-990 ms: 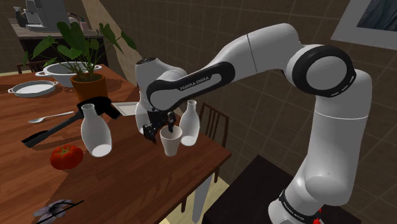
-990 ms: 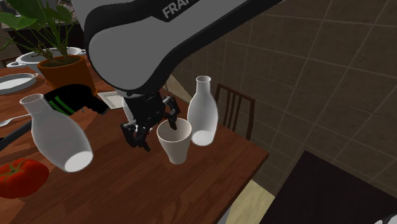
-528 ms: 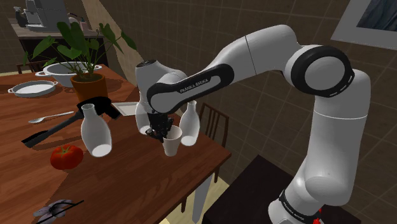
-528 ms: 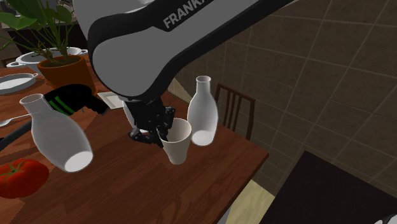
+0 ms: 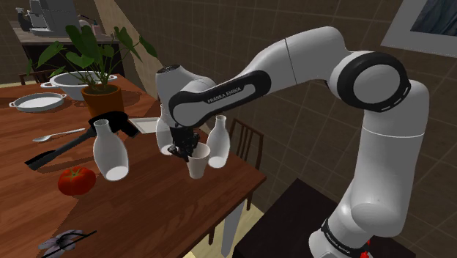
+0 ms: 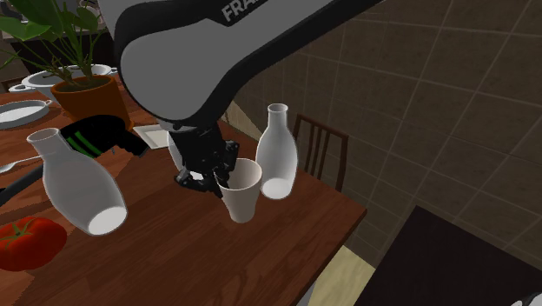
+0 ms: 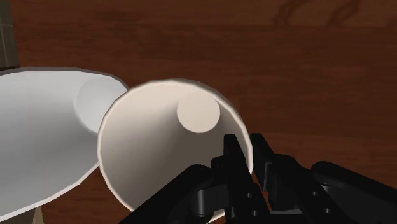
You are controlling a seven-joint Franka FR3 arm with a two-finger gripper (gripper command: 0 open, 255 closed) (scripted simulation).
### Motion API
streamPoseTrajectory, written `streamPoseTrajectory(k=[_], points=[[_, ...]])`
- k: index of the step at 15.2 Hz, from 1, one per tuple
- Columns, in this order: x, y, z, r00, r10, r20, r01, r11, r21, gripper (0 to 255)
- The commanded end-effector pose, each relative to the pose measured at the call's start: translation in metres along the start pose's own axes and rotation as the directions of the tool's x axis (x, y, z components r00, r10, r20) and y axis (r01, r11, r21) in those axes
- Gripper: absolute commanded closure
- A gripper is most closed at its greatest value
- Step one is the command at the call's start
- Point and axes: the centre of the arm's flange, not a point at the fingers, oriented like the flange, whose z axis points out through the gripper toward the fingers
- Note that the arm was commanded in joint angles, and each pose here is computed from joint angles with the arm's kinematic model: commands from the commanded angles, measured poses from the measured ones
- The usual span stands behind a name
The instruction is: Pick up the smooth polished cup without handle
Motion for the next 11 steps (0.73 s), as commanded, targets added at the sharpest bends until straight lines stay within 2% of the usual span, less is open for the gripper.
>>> streamPoseTrajectory(k=[1,11], points=[[-0.001,0.001,-0.010,1.000,0.000,0.000,0.000,1.000,0.000,255],[-0.005,0.007,-0.062,1.000,0.000,0.000,0.000,1.000,0.000,255]])
